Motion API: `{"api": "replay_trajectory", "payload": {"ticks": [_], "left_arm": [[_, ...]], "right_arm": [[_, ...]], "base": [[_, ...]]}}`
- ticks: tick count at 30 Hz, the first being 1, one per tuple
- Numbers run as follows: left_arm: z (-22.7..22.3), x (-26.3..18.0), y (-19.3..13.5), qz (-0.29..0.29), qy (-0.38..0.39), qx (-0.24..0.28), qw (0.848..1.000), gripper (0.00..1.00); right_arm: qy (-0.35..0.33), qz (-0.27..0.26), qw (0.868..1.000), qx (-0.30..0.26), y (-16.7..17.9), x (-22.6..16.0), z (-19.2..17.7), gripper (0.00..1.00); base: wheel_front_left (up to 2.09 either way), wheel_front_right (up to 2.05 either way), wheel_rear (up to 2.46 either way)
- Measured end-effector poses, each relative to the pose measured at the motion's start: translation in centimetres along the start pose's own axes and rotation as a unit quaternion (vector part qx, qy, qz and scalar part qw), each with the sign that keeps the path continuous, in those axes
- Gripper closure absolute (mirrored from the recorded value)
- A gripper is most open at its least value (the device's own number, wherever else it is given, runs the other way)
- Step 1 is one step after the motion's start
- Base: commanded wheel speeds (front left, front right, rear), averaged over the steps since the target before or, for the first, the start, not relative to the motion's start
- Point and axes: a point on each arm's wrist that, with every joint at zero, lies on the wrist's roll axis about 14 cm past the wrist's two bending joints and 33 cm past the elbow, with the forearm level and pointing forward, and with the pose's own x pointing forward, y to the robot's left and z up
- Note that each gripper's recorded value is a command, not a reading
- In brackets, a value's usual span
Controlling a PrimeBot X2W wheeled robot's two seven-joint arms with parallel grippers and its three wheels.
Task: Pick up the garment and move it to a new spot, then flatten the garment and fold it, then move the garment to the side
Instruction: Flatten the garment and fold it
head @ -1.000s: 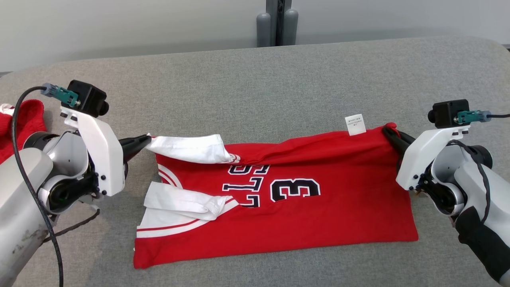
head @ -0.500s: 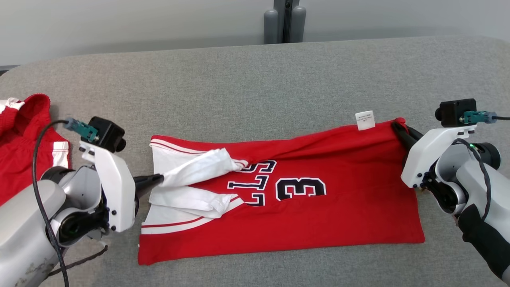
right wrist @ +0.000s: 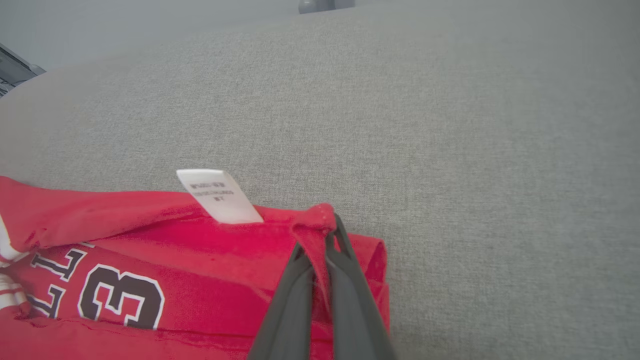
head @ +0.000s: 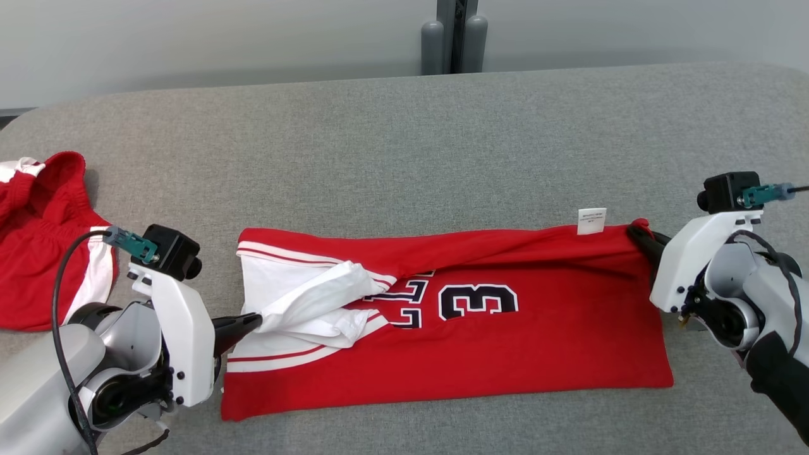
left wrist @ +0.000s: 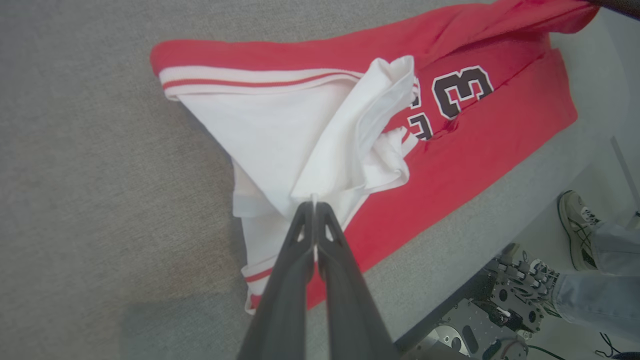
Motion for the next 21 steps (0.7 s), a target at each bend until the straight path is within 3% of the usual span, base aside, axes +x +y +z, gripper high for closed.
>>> {"api": "replay_trajectory", "payload": {"ticks": [9,21], "left_arm": [[-1.0,-0.4,-0.7,-0.004,0.017,-0.003,1.0,1.0],[-3.0,-0.2,-1.1,-0.011,0.041,-0.023,0.999,1.0]], "right_arm": [[0.023,0.017,1.0,0.001,0.7,-0.8,2.8,1.0],[0.104,0.025,0.994,-0.024,0.8,-1.3,-1.5,1.0]], "base": [[0.0,0.0,0.0],[0.0,0.0,0.0]]}}
